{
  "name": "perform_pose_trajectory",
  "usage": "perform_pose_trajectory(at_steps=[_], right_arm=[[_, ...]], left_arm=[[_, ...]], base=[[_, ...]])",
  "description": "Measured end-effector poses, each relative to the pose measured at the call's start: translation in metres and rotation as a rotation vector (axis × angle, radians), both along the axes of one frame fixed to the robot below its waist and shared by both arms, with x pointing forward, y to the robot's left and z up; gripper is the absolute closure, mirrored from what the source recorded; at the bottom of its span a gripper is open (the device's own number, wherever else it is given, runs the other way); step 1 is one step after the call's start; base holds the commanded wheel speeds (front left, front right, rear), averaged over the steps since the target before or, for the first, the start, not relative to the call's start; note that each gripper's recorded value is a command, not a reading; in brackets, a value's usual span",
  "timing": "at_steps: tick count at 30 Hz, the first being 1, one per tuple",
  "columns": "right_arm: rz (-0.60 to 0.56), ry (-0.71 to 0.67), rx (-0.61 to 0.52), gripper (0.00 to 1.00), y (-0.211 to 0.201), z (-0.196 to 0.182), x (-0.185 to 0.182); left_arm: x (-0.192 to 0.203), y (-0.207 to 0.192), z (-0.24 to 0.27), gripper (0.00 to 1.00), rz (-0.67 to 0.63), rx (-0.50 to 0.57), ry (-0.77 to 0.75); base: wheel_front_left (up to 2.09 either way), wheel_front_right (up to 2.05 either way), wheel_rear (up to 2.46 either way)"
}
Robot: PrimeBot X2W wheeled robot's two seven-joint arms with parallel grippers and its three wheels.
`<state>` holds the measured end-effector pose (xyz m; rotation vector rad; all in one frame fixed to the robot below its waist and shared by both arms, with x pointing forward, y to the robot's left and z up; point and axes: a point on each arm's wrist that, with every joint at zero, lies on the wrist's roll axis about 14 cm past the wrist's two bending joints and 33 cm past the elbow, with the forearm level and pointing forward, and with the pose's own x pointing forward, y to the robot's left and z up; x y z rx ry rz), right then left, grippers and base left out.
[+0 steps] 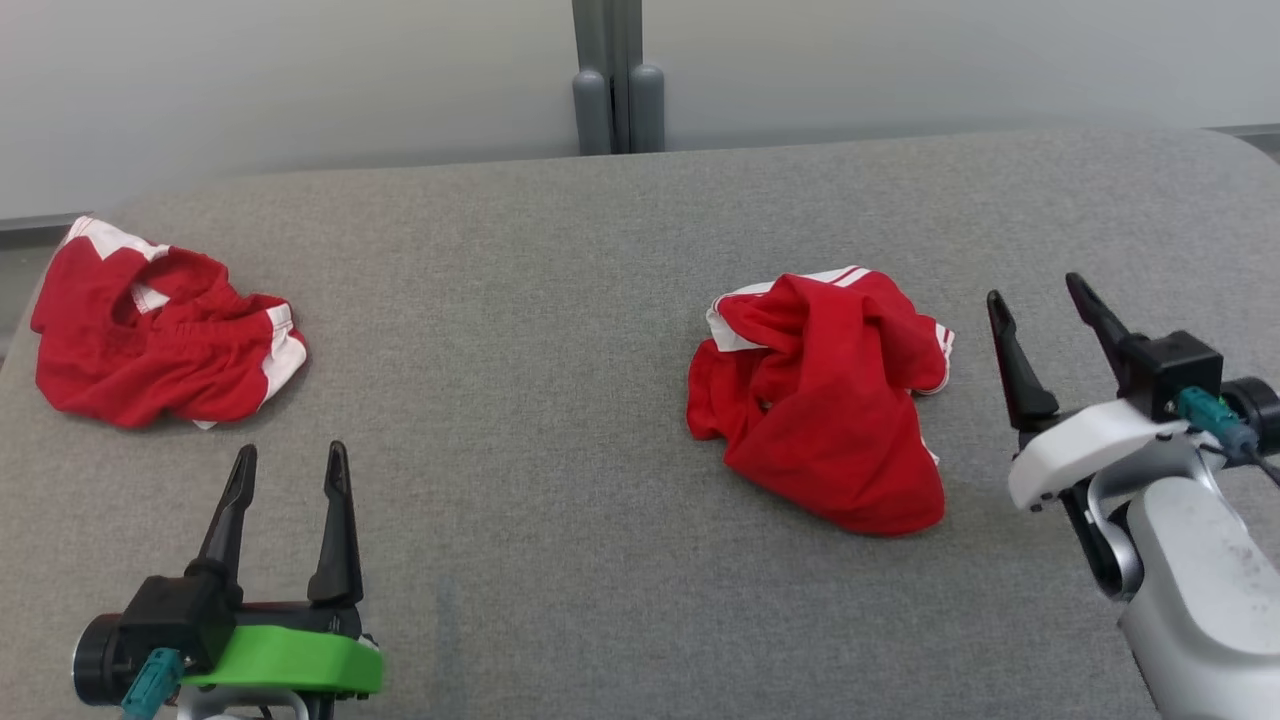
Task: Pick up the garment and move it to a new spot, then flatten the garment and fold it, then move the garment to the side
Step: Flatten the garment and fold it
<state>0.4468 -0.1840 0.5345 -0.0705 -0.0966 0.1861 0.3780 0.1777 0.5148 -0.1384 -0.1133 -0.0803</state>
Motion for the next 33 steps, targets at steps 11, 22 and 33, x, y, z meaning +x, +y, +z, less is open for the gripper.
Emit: perform_pose_trajectory(at_steps=[11,22,33], right_arm=[[-0.029,0.178,-0.054,0.0,-0.017,-0.046,0.06],[-0.027,0.429,-0.031,0.0,-0.004,-0.131,0.067],[0.002,0.512,0.016,1.0,0.02,-0.153,0.059]], left_arm=[[0.016,0.003,-0.012,0.0,0.015,-0.003,0.034],[0.018,0.017,-0.027,0.0,0.061,0.003,0.079],[0.013,0.027,-0.027,0.0,0.092,0.006,0.085]], base=[[0.0,0.0,0.0],[0.0,0.0,0.0],[0.0,0.0,0.0]])
